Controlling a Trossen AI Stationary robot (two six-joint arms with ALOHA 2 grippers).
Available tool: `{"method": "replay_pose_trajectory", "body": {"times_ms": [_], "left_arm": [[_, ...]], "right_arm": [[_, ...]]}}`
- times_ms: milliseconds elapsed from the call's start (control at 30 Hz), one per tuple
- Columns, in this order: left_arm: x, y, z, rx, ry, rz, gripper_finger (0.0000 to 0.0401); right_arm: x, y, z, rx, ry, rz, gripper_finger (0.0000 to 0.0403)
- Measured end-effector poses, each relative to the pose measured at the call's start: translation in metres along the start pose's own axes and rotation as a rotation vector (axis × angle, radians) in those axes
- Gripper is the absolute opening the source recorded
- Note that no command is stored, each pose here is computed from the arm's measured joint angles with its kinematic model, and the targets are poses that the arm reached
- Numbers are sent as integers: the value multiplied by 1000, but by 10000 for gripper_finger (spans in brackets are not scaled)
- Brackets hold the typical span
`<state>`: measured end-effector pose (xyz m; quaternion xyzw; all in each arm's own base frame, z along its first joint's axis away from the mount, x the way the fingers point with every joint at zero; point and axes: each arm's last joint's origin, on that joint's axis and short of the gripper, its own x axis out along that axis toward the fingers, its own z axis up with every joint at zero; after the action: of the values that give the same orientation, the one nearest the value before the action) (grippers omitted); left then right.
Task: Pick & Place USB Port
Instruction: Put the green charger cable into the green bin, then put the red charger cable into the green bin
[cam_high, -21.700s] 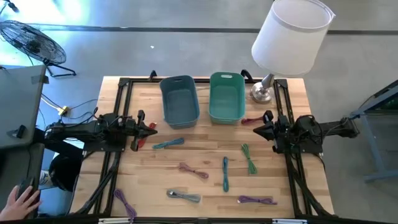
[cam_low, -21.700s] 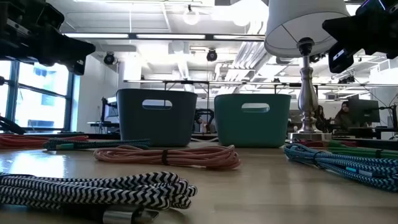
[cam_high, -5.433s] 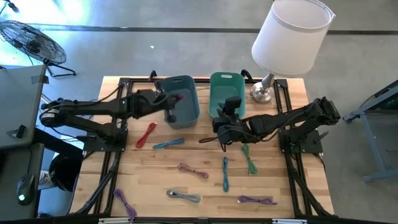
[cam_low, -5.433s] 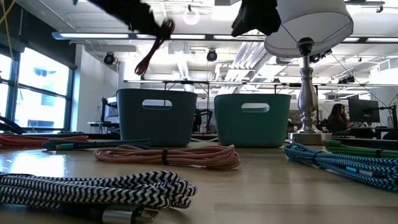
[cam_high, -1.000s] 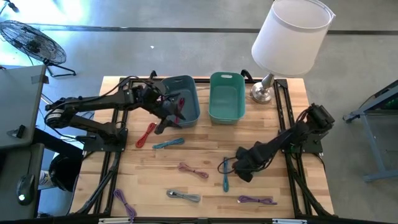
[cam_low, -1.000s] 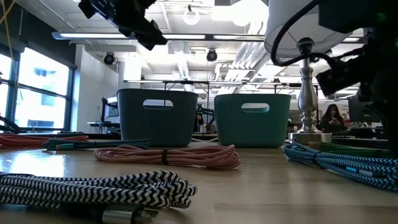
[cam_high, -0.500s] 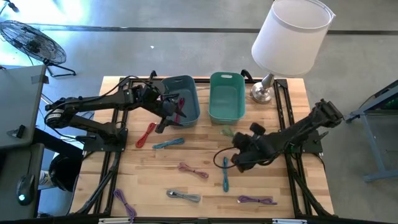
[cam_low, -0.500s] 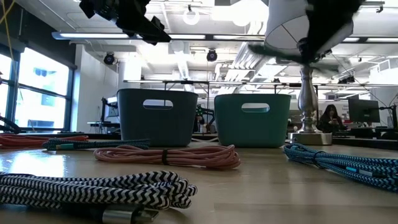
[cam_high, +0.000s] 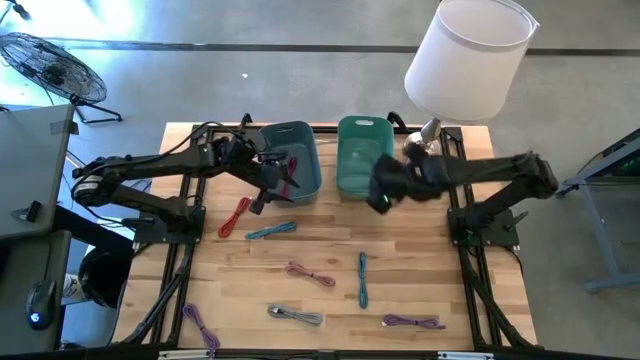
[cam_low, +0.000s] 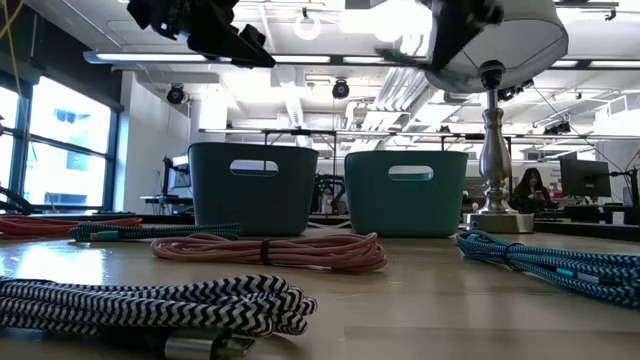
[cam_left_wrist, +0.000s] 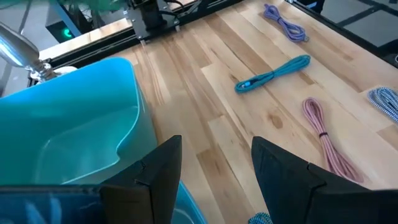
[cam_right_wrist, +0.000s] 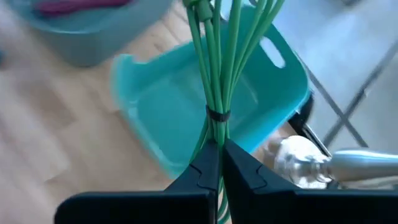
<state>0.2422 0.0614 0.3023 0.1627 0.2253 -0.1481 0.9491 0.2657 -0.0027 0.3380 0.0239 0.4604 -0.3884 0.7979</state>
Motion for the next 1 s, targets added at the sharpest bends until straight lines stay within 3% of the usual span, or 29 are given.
{"method": "replay_pose_trajectory", "body": {"times_ms": [300,533,800,1000], "left_arm": [[-13,-2,7,85,-18,60,190],[-16,-4,7,89,-13,59,190],[-26,-9,10,102,-48,19,190],[-61,-28,14,98,-50,31,190]], "right_arm": [[73,-22,13,41,57,194,13],[100,-30,2,20,85,165,80],[90,-36,13,-41,-11,161,172],[55,-40,31,-119,-147,201,187]]}}
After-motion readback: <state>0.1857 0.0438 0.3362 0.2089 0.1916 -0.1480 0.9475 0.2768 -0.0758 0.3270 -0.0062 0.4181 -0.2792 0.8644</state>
